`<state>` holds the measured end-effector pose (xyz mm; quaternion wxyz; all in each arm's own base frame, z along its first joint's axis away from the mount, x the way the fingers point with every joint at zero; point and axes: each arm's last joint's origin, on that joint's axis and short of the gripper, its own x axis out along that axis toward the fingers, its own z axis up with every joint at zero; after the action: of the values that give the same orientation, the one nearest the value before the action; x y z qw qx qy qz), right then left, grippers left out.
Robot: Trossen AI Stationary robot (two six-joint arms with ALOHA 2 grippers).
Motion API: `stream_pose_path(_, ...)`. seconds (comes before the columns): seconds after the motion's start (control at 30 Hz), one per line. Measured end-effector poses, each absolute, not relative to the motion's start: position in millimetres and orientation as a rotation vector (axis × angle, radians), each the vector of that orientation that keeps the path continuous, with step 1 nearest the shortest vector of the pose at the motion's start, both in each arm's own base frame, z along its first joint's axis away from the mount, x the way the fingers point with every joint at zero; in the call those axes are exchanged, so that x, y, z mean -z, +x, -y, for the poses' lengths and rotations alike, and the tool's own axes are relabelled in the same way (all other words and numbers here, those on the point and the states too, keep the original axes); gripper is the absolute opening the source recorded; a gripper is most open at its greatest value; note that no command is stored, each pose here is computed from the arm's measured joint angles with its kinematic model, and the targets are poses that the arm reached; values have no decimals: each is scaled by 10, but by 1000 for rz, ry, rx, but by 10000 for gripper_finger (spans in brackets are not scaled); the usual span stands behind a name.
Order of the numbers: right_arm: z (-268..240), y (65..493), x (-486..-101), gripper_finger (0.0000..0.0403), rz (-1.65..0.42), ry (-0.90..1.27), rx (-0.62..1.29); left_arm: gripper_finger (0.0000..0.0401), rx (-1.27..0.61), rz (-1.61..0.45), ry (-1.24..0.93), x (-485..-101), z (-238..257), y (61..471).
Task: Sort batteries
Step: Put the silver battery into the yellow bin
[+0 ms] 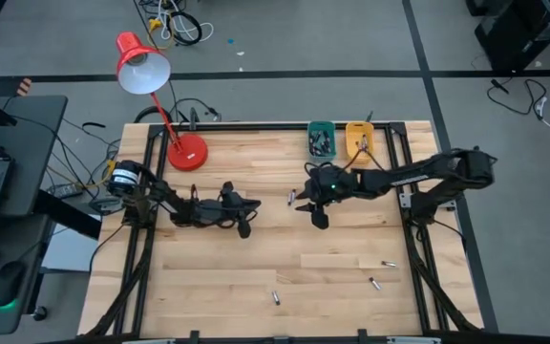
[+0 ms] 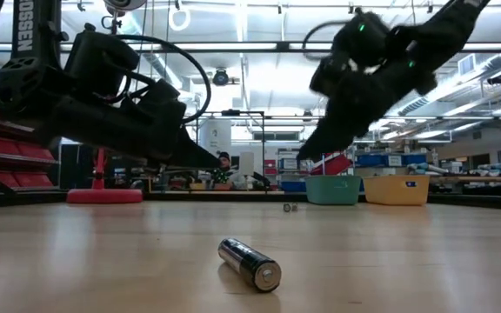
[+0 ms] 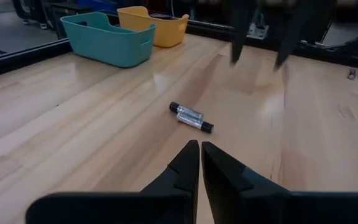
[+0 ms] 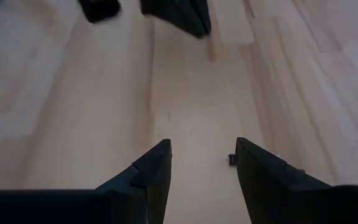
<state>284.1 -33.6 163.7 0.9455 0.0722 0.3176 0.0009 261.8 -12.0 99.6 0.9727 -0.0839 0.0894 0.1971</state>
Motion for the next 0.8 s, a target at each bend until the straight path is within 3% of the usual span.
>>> stream_pose_path(0.23,412,3042,-1339,170,-741,86,75,35,-398,-159,-176,-1037,115,2677)
stream_pose_path(0.37,442,3096,-1313,195,-757,-34,121,35,-397,-178,-173,-1018,118,2673)
stream_pose_path(0.8,507,3094,-1166,388,-819,-62,180,35,-408,-252,-174,-944,116,2652)
